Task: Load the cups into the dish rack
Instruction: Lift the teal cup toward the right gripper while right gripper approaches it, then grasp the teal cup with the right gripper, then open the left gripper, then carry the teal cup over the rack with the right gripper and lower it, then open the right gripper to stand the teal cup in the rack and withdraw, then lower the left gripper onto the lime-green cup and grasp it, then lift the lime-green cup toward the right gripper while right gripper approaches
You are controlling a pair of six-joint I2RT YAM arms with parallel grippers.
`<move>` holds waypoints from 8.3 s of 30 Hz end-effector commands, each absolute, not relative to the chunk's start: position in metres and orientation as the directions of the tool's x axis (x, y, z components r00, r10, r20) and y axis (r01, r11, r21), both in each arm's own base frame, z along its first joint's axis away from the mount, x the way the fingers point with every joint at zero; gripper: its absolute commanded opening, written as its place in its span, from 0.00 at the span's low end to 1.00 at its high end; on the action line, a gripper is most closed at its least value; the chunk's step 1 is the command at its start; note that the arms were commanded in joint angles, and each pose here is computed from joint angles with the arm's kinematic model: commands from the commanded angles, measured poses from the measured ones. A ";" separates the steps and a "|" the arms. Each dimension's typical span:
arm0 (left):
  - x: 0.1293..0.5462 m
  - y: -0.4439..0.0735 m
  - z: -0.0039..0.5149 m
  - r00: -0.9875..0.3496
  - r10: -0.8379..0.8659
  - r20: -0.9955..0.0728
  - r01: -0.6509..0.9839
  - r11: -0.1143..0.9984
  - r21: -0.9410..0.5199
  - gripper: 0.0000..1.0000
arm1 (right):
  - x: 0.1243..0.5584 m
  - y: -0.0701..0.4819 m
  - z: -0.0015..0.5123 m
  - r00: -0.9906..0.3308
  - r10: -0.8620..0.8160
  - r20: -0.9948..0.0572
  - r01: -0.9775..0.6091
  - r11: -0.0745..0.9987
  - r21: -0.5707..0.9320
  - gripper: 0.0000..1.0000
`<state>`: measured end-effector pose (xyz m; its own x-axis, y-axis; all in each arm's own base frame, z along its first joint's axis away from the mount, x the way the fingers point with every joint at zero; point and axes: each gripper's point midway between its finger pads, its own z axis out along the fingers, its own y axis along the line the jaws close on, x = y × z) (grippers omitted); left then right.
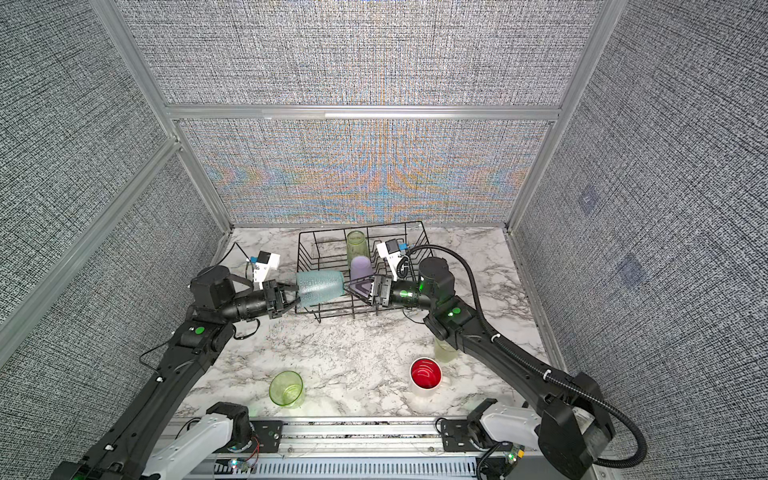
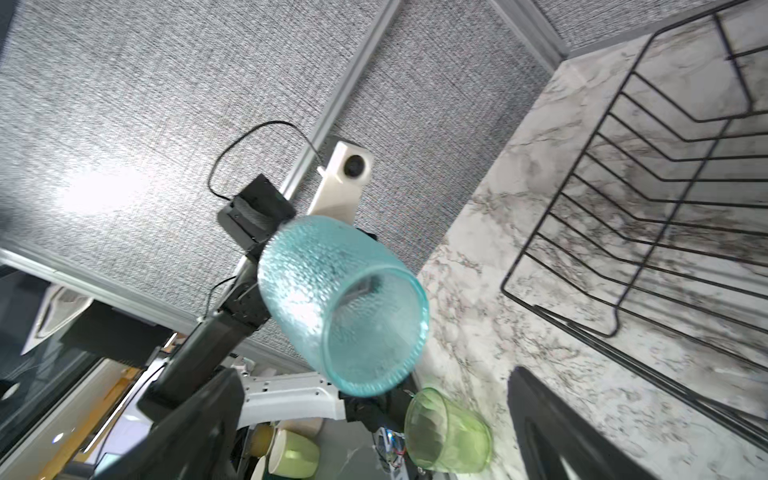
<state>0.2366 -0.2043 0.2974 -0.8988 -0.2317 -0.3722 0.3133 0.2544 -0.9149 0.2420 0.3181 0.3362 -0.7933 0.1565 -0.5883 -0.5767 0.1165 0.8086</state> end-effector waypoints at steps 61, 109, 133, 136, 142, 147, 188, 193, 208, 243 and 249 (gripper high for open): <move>0.256 -0.124 0.190 -0.813 -0.420 -0.403 -0.093 0.777 -0.622 0.72 | 0.314 0.328 0.299 -0.646 0.030 -0.762 -0.650 0.501 0.571 0.63; 0.218 -0.064 0.127 -0.855 -0.368 -0.364 -0.273 0.918 -0.288 0.89 | 0.513 0.445 0.107 -0.368 -0.613 -0.699 -0.666 0.698 -0.261 0.64; 0.224 -0.081 0.139 -0.866 -0.349 -0.358 -0.216 0.907 -0.361 0.89 | 0.518 0.440 0.122 -0.339 -0.616 -0.711 -0.639 0.705 -0.307 0.86; 0.224 -0.083 0.142 -0.860 -0.359 -0.363 -0.214 0.898 -0.384 0.89 | 0.513 0.440 0.133 -0.335 -0.616 -0.713 -0.642 0.703 -0.305 0.86; 0.213 -0.093 0.147 -0.875 -0.349 -0.335 -0.182 0.879 -0.440 0.89 | 0.495 0.444 0.180 -0.325 -0.562 -0.760 -0.663 0.709 -0.241 0.89; 0.193 -0.094 0.154 -0.893 -0.329 -0.308 -0.165 0.875 -0.456 0.88 | 0.466 0.446 0.234 -0.305 -0.477 -0.824 -0.702 0.698 -0.145 0.97; 0.130 -0.161 0.110 -0.992 -0.012 -0.122 0.020 0.965 -0.260 0.73 | 0.336 0.262 0.315 -0.231 -0.269 -0.935 -0.548 0.830 -0.104 0.99; 0.129 -0.165 0.105 -0.993 -0.018 -0.115 0.012 0.967 -0.253 0.73 | 0.334 0.258 0.315 -0.238 -0.277 -0.931 -0.544 0.832 -0.108 0.99; 0.109 -0.178 0.081 -0.992 0.110 -0.065 0.117 0.986 -0.117 0.50 | 0.337 0.239 0.311 -0.232 -0.269 -0.935 -0.487 0.864 -0.128 0.99; 0.187 -0.291 0.253 -0.826 0.185 -0.532 0.495 0.691 -0.527 0.00 | 0.248 0.210 0.276 -0.061 -0.050 -0.997 -0.675 0.737 0.004 0.99; 0.177 -0.304 0.292 -0.809 0.228 -0.541 0.577 0.485 -0.657 0.00 | 0.201 0.239 0.276 0.205 -0.019 -0.979 -0.846 0.499 -0.187 0.99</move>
